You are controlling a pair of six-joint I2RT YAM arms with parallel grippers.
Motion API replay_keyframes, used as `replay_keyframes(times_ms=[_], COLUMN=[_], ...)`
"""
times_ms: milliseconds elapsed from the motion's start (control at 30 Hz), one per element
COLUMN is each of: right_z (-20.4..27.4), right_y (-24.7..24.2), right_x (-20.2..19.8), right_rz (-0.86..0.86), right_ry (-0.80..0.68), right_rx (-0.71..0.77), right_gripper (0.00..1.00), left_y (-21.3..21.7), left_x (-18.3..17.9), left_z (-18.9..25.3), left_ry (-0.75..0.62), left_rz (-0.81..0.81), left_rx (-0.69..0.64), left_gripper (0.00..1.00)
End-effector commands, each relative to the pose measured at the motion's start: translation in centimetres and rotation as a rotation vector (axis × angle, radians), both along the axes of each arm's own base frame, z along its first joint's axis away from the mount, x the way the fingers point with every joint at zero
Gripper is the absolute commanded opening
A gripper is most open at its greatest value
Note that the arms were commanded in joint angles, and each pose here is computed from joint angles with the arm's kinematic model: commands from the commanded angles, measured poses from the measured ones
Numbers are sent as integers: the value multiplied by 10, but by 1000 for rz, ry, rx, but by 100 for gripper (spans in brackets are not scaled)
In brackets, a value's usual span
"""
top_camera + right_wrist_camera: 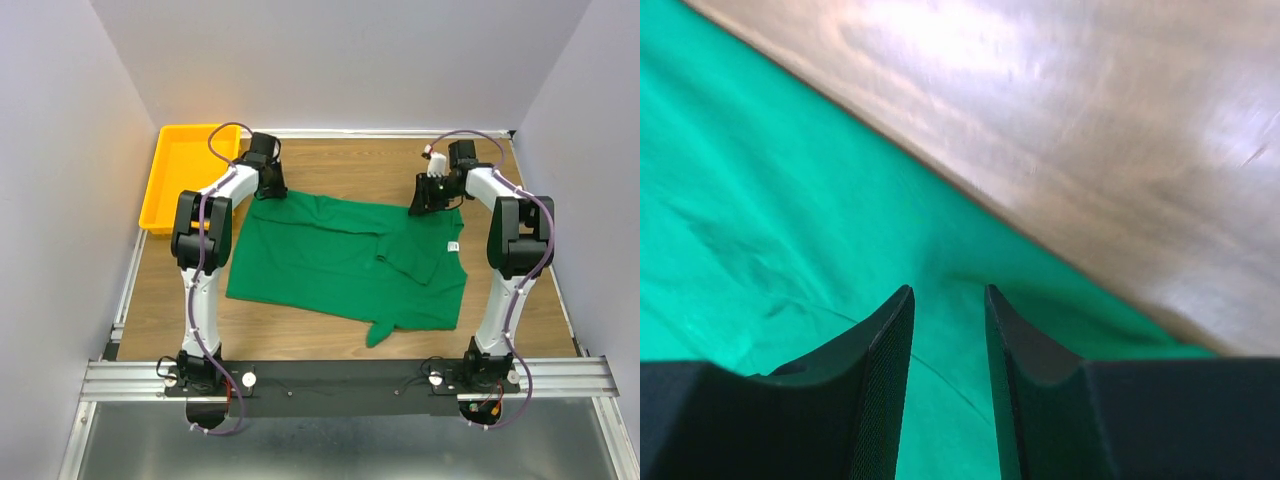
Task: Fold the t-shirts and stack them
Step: Fold the tshirt
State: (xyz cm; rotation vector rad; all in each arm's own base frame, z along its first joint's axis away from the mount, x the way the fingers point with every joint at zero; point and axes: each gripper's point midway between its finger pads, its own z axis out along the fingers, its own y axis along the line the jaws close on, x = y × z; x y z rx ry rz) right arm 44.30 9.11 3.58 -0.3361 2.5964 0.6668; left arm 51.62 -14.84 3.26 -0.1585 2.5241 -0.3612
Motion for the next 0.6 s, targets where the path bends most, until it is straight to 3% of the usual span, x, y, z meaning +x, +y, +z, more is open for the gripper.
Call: replay_keyframes(times_ms=[0, 200, 400, 567], right_z=[5, -1, 34, 39], right_y=[-4, -8, -34, -42], right_x=[21, 32, 45, 28], right_rz=[-31, -51, -88, -100], right_ry=[-39, -35, -111, -94], right_rx=[-12, -9, 44, 82], right_gripper=[42, 43, 44, 44], left_y=[21, 28, 22, 17], left_x=[1, 20, 41, 48], left_z=[-24, -30, -23, -19], left_ry=[81, 99, 90, 83], left_rz=[75, 116, 106, 99], left_rx=[46, 1, -48, -70], left_gripper=[27, 27, 27, 27])
